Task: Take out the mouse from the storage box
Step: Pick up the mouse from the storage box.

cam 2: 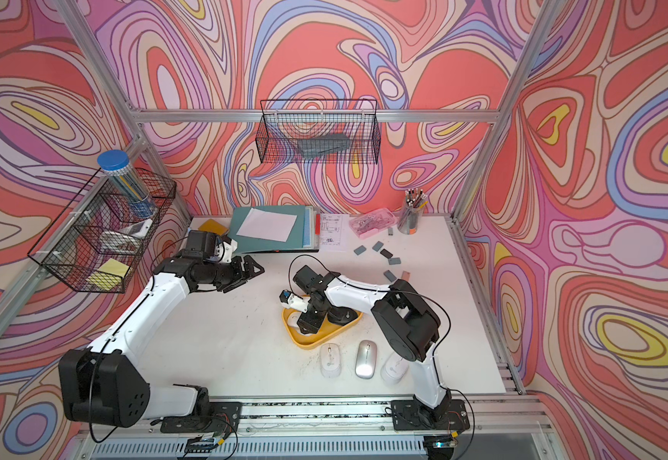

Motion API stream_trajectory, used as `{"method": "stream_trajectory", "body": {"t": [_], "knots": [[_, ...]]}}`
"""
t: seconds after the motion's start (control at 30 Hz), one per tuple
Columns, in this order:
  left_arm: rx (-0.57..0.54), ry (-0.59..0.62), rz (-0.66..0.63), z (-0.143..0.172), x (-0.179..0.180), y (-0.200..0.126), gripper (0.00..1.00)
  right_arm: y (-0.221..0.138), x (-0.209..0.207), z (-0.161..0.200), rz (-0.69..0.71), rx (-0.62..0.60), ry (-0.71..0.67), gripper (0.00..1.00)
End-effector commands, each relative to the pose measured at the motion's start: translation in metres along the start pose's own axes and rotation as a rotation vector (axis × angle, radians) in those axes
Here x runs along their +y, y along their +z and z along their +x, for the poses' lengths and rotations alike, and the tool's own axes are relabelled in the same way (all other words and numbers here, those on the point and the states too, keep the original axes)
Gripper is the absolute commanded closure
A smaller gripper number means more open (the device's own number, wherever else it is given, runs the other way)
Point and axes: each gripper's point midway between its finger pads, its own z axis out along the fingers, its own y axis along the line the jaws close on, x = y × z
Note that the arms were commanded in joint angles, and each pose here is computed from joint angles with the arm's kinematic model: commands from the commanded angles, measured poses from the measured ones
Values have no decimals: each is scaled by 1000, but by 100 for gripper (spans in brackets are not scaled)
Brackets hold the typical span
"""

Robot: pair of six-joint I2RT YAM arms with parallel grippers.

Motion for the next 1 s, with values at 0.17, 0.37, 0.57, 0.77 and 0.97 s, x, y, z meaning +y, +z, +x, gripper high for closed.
{"method": "stream_trajectory", "body": {"t": [0.17,0.37,0.57,0.77,0.97], "knots": [[11,18,9,3,-3,0,19,-39,-9,-12,164,-67,25,76],[10,17,10,3,-4,-1,19,-64,-18,-19,243,-108,36,76],[10,18,13,3,-4,-1,19,-97,-33,-33,317,-179,45,76],[8,20,14,3,-5,-2,19,-118,-69,-34,395,-192,96,76],[5,24,19,2,-7,-3,19,-162,-141,12,563,-220,313,77]]}}
